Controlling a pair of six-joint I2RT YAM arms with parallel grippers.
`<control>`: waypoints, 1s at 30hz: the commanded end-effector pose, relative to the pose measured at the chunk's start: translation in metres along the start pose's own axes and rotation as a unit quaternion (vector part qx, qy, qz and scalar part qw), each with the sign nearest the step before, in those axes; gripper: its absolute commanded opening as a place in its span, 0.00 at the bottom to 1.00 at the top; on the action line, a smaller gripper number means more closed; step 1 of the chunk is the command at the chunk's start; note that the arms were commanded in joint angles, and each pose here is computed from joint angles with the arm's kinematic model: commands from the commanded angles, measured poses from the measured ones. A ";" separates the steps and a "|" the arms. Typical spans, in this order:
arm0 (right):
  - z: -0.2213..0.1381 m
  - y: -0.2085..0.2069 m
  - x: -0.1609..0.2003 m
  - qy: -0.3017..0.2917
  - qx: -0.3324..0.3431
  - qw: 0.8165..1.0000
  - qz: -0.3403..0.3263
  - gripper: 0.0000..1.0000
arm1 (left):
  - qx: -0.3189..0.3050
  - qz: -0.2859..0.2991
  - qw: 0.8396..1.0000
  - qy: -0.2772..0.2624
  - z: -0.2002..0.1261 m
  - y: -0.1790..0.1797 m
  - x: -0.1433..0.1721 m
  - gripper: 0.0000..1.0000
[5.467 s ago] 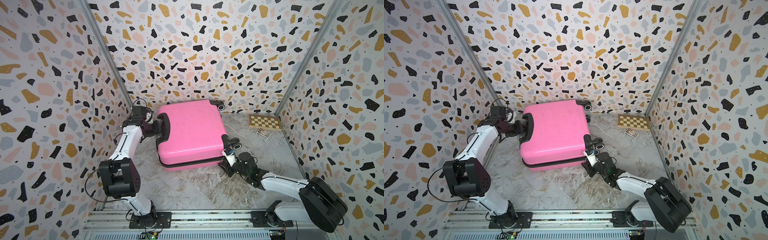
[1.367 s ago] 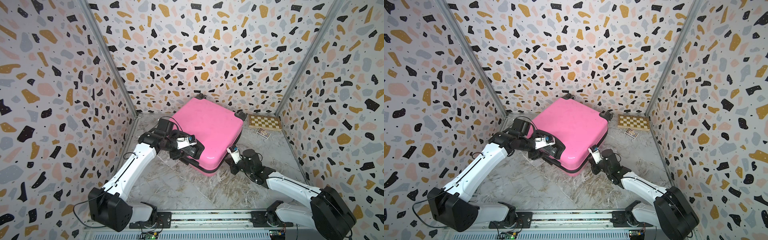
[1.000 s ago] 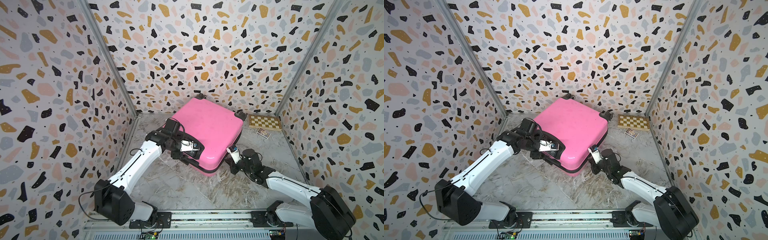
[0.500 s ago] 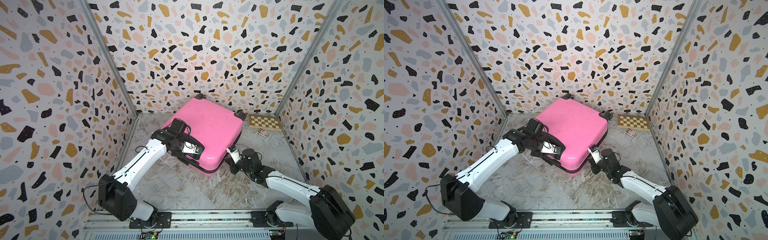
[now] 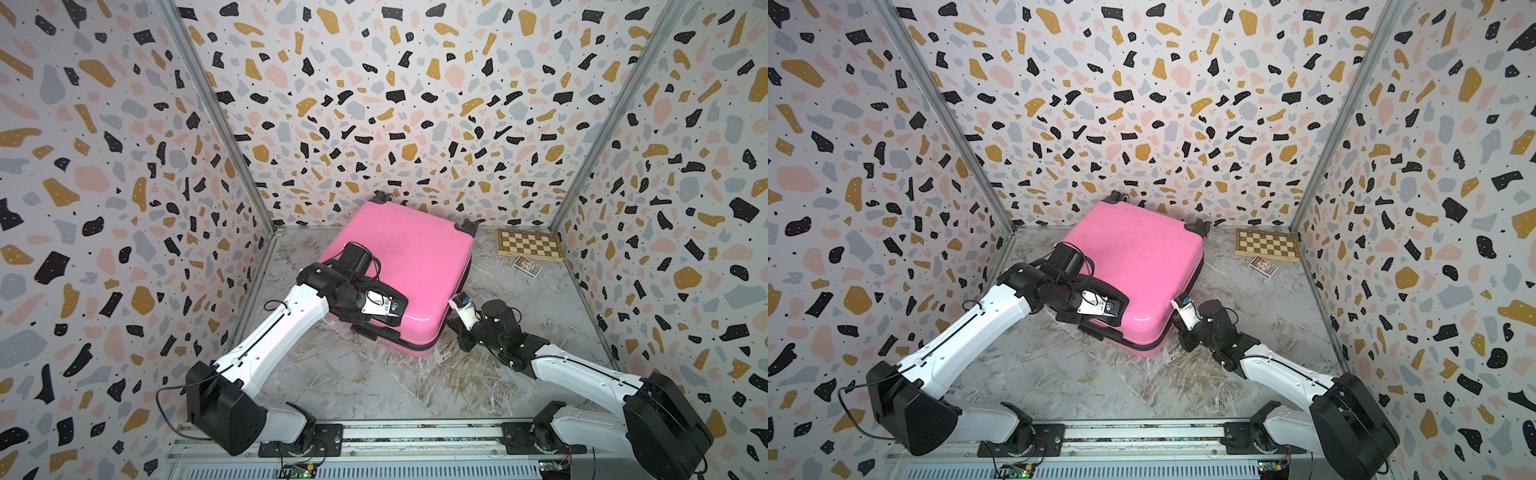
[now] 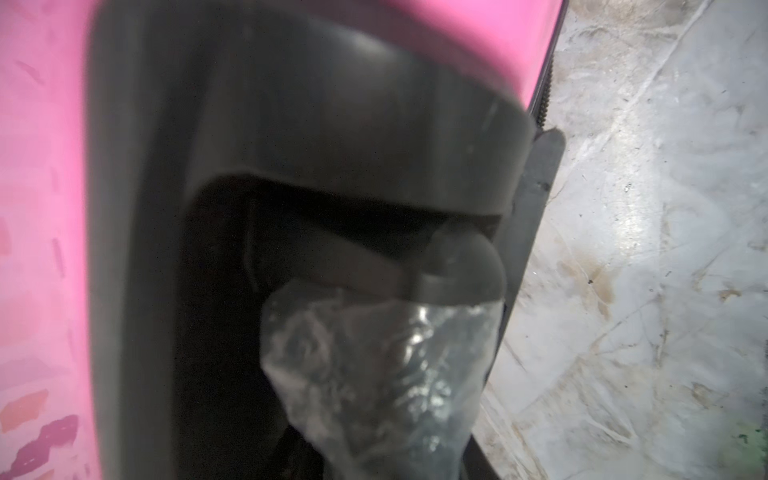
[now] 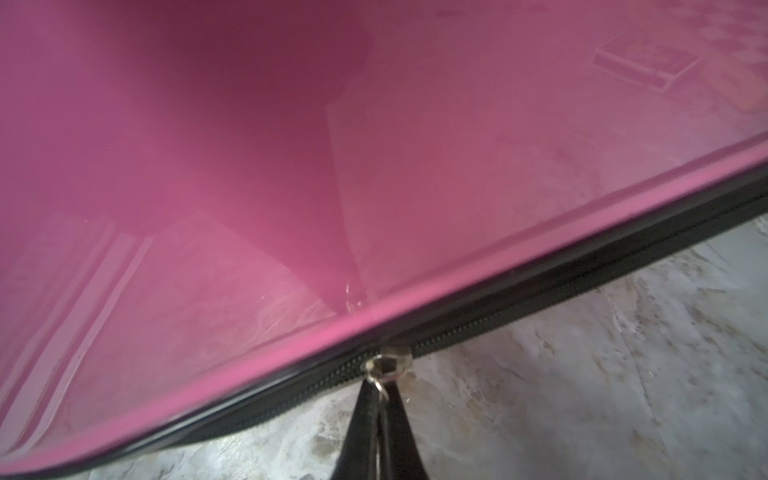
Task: Close the suitcase zippers
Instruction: Zip the zipper on the suitcase.
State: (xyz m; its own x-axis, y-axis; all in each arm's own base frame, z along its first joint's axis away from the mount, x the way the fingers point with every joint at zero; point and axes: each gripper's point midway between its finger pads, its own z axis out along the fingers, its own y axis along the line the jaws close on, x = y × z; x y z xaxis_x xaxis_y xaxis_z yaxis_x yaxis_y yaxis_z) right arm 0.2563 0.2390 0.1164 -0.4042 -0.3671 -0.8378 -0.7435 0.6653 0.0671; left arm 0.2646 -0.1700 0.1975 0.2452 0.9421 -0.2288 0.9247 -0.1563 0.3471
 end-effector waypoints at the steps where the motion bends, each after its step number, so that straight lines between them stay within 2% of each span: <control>1: -0.008 0.034 -0.021 -0.040 -0.057 0.997 -0.044 0.00 | -0.028 -0.111 0.993 -0.013 -0.021 0.010 -0.004 0.10; 9: -0.018 0.075 -0.022 -0.043 -0.110 0.990 -0.075 0.00 | -0.084 -0.188 0.978 0.007 -0.028 0.041 0.002 0.07; 18: -0.029 0.120 -0.021 -0.045 -0.197 0.973 -0.108 0.00 | -0.104 -0.255 0.961 -0.026 -0.028 0.058 -0.011 0.03; 24: -0.017 0.116 -0.027 -0.045 -0.175 0.978 -0.104 0.00 | -0.105 -0.299 0.947 -0.057 -0.021 0.062 -0.030 0.02; 30: -0.005 0.112 -0.039 -0.045 -0.156 0.982 -0.098 0.00 | -0.107 -0.321 0.940 -0.048 -0.002 0.053 -0.044 0.03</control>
State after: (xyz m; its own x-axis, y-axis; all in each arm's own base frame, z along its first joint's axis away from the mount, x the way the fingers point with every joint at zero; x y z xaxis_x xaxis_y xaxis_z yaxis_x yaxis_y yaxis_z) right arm 0.2008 0.2923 0.1184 -0.2805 -0.4728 -0.8353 -0.8815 0.4714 0.0292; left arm 0.2681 -0.1941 0.2014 -0.0704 0.9565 -0.2830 0.9345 0.1625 0.3167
